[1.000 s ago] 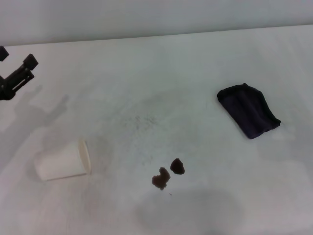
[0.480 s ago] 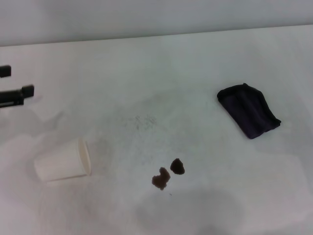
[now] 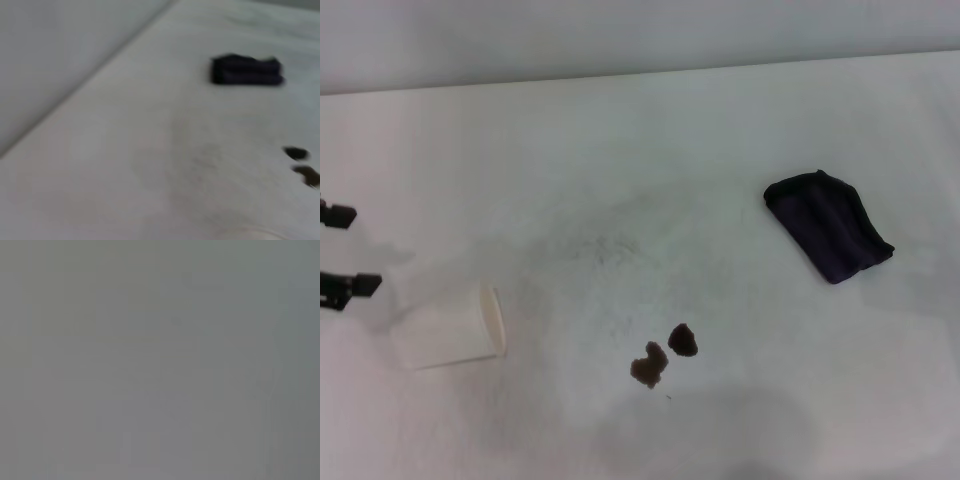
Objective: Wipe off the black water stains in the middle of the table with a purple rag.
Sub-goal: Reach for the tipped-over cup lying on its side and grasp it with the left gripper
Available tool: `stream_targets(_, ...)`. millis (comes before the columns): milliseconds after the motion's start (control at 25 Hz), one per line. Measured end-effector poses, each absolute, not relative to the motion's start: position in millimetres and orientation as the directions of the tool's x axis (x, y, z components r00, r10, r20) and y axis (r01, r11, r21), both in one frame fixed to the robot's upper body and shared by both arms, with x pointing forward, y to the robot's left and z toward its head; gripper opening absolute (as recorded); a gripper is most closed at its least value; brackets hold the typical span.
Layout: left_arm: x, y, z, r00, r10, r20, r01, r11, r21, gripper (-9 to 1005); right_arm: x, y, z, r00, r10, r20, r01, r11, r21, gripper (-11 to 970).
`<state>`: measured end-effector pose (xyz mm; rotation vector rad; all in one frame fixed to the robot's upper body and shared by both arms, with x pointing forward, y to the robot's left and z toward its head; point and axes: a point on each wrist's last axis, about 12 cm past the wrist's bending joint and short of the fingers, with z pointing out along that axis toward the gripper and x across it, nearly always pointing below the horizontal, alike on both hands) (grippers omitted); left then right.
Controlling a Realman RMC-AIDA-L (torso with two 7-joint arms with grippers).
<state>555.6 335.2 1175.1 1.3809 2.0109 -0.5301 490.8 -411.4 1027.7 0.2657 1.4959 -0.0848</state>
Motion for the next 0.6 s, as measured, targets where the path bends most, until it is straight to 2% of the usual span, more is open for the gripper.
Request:
stream_targets(320,556.4,317.2,1167.2,-0.192,0.792,-0.579,0.972,0.236,0.0,873,488.9,-414.9,1020.8,0.035,0.146,-0.989,0.252,0.956,0.15,875)
stream_targets(600,556.4,295.2,1149.6,-0.098,0.842,-0.531,0.991,0.132,0.027,874,489.1,-414.8,1015.2,-0.004,0.164,-0.986,0.272,0.949,0.157,875)
